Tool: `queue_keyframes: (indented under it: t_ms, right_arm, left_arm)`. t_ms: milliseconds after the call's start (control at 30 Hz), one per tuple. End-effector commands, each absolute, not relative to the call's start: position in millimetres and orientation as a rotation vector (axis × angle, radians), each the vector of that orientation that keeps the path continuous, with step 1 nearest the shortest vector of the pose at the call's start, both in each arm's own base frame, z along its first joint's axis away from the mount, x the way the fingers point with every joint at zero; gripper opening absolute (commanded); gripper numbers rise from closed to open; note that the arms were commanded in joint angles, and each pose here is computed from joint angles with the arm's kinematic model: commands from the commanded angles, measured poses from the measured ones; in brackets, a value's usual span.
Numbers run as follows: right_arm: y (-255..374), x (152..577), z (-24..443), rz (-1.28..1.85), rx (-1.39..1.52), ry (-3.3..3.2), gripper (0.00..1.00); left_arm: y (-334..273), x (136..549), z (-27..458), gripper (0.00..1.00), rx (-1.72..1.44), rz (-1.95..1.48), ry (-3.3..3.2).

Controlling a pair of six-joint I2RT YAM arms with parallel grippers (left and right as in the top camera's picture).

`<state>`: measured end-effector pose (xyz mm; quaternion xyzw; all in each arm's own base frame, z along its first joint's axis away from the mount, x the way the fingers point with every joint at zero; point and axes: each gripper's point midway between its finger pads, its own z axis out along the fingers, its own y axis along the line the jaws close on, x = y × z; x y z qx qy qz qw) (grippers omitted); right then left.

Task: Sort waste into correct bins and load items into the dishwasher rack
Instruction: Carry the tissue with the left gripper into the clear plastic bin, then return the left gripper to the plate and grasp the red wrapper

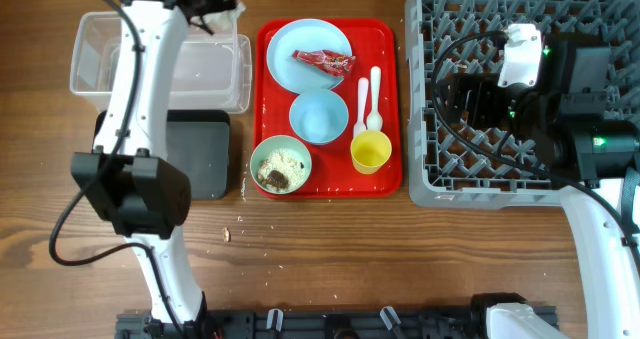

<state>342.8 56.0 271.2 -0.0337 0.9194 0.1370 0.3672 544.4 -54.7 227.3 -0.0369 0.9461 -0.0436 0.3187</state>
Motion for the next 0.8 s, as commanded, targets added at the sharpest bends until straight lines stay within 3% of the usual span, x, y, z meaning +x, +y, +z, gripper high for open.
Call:
queue_keyframes:
  t_ms: [0,67,133,233,267,433,533,633,767]
  right_arm:
    - [61,345,278,0.381,-0.086,2.348,1.00]
    - [61,345,278,0.380,-0.086,2.348,1.00]
    - [61,345,278,0.381,-0.085,2.349,1.00]
    - [61,345,278,0.381,-0.085,2.349,1.00]
    - [61,345,278,0.384,-0.078,2.350,1.00]
    - [61,345,278,0.385,-0.076,2.350,1.00]
    - [61,345,278,0.393,-0.055,2.351,1.00]
    - [61,345,278,0.393,-0.055,2.352,1.00]
    - [61,345,278,0.393,-0.055,2.353,1.00]
  left_arm:
    - [-15,536,183,0.04,-0.210,-0.074,2.614]
    - [-3,532,164,0.10,-0.242,-0.061,2.656]
    - [6,530,145,0.29,-0.268,-0.051,2.690]
    - [9,531,128,0.77,-0.278,-0.048,2.710]
    - [7,535,129,1.00,-0.273,-0.057,2.695]
    - [-27,557,186,1.00,-0.177,-0.175,2.547]
    - [-78,559,208,0.99,-0.122,-0.303,2.500]
    - [-126,554,192,0.94,-0.210,-0.358,2.539]
    - [-170,548,145,1.00,-0.388,-0.392,2.618]
